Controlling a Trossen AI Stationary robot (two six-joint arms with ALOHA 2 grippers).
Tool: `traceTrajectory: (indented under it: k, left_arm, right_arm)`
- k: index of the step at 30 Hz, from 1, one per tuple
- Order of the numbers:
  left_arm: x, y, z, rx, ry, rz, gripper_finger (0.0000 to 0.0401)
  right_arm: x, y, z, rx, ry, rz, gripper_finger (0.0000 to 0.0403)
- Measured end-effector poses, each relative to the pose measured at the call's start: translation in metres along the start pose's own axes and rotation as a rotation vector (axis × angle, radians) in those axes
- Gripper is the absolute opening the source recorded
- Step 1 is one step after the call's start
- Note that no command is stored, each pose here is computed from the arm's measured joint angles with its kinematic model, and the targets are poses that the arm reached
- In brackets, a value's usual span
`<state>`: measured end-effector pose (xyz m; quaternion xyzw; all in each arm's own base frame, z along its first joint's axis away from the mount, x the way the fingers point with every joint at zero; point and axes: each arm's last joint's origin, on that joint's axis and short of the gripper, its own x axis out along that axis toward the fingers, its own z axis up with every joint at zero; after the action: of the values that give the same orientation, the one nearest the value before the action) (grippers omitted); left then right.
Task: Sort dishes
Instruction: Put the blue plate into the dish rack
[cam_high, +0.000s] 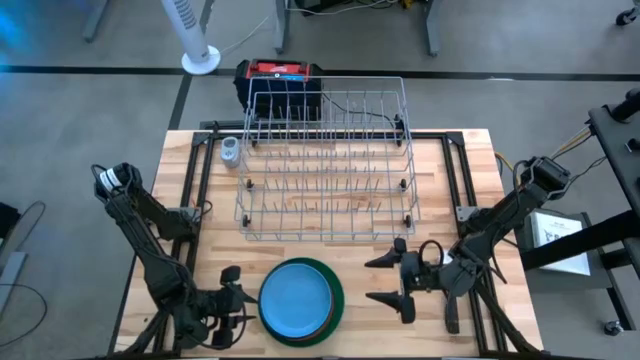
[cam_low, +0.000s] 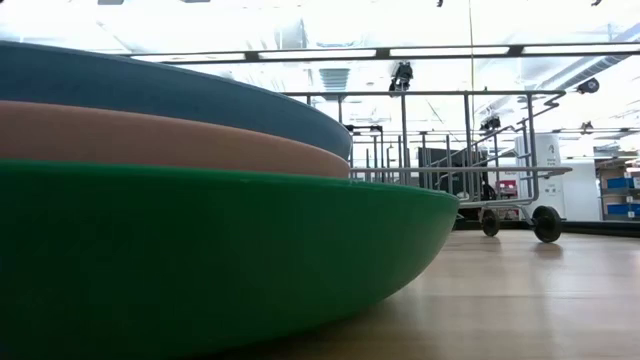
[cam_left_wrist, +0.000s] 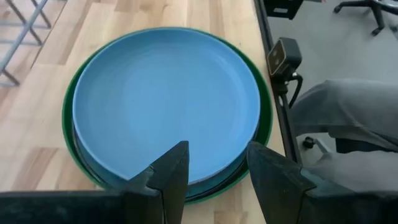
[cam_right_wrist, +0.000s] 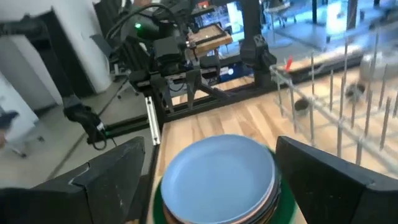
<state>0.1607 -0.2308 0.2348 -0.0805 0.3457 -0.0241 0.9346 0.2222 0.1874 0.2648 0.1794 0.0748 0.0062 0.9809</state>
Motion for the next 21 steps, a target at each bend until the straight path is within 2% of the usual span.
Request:
traceTrajectory:
  k: [5,12,17,21]
  left_arm:
    - [0.003,0.006,-0.009,-0.123,0.046,0.027,0.0153]
    - [0.004,0.012,-0.014,-0.316,0.066,0.076,0.0153]
    - [0.004,0.012,-0.013,-0.391,0.035,0.090,0.0153]
    - [0.004,0.013,-0.012,-0.424,-0.010,0.108,0.0153]
  right_arm:
    - [0.003,-0.003,-0.010,0.178,0.037,-0.045,0.0341]
    - [0.023,-0.004,-0.049,0.336,0.106,-0.118,0.0304]
    - [0.037,-0.001,-0.066,0.393,0.129,-0.154,0.0276]
    - [0.047,0.003,-0.072,0.400,0.136,-0.168,0.0239]
